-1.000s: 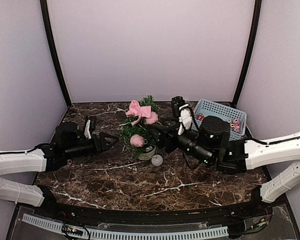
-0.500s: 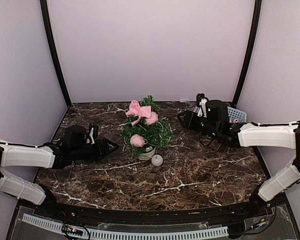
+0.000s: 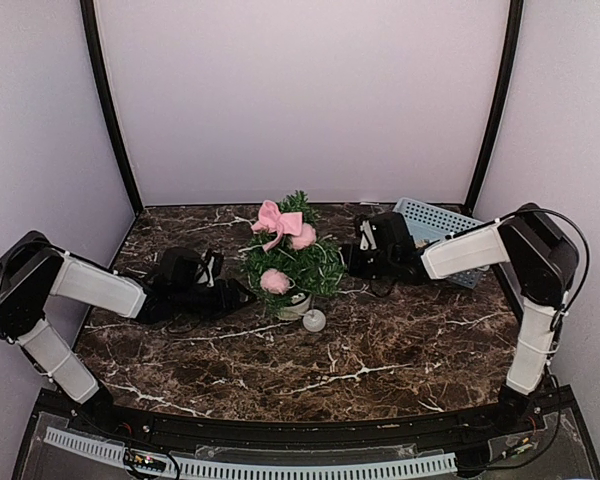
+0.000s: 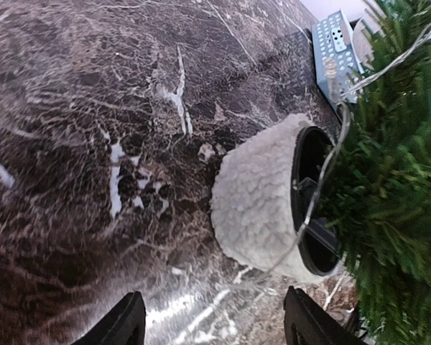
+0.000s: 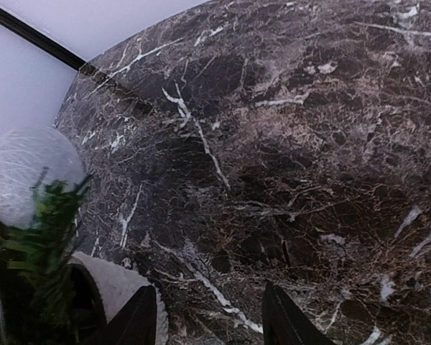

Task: Decorate the small christmas tree

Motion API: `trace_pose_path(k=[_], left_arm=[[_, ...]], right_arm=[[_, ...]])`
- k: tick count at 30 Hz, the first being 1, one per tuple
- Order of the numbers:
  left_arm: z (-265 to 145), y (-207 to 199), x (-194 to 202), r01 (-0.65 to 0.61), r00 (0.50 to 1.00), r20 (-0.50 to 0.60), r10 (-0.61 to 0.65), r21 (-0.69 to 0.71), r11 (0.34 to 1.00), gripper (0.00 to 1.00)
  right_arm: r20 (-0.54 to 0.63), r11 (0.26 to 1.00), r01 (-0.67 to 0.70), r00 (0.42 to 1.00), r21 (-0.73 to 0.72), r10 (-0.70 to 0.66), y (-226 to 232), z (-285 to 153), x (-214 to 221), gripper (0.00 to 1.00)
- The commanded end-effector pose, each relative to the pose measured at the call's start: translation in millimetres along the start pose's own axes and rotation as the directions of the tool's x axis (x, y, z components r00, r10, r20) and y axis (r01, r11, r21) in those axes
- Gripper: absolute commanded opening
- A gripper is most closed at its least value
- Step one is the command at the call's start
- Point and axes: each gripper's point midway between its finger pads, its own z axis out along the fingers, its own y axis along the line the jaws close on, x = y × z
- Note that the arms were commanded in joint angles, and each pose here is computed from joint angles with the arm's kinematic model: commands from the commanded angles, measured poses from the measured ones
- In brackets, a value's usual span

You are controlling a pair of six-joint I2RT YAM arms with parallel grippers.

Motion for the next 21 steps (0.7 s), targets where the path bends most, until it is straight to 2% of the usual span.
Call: trace_pose_path(k=[1, 8, 15, 21], left_arm=[[12.5, -9.5, -11.6, -0.039, 0.999, 0.008, 0.039, 0.041, 0.998, 0.65], [33.1, -2.8, -7.5, -0.035, 0.999, -0.033, 0.036, 0.042, 0.999, 0.54], [44.2, -3.5, -8.6, -0.046, 0.998, -0.048, 0.048, 0.055, 0.997, 0.51], [51.9, -10.6, -12.9, -0.063, 0.996, -0.055, 0.068, 0.085, 0.994, 0.49]], right_arm=[[-0.026, 0.997, -0.023, 0.999, -0.077, 0.021, 9.1, 17.4, 3.3, 0.49], [-0.115, 0.986, -0.023, 0.993, -0.163, 0.004, 18.3, 33.6, 26.4, 0.41], [-0.188, 0.96, 0.021, 0.979, -0.278, -0.076, 44.6, 32.5, 50.7, 0.39], [-0.218, 0.957, 0.026, 0.972, -0.288, -0.092, 50.3, 29.4, 69.8, 0.36]])
